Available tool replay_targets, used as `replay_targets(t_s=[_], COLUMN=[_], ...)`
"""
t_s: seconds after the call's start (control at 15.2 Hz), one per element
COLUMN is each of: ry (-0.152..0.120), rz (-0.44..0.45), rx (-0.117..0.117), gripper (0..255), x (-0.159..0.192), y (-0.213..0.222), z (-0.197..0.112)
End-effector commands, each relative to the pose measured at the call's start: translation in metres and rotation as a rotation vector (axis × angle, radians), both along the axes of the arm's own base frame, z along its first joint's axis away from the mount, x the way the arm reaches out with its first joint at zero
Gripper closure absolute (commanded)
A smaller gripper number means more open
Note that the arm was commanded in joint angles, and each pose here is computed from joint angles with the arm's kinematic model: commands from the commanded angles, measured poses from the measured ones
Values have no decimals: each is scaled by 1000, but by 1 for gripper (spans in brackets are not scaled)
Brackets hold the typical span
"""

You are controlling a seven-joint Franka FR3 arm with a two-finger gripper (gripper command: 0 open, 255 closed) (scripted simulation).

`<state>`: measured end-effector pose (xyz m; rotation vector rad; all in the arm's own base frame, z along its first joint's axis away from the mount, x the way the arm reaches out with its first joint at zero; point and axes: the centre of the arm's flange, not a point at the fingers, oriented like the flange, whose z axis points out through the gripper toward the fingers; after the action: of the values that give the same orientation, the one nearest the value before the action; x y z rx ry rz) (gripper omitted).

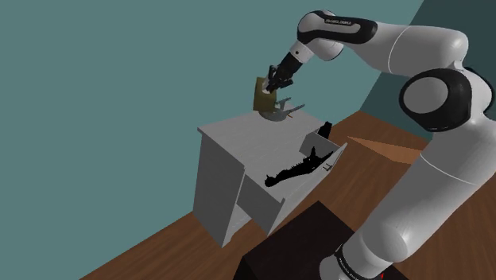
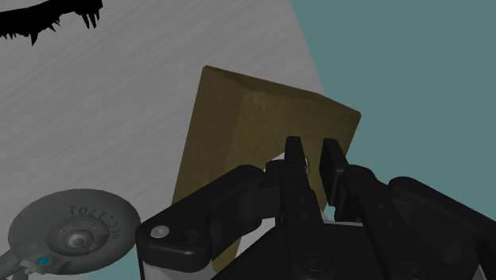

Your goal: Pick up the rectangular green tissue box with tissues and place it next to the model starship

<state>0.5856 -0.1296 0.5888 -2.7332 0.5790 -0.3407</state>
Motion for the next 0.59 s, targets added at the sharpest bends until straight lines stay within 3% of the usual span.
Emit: replay_targets(t_s=[0.0,0.53], ry=[0,0], rz=[1,1], rx=[-1,-1], gripper=[255,255], x=[5,22], y=[-25,-129], z=[0,1])
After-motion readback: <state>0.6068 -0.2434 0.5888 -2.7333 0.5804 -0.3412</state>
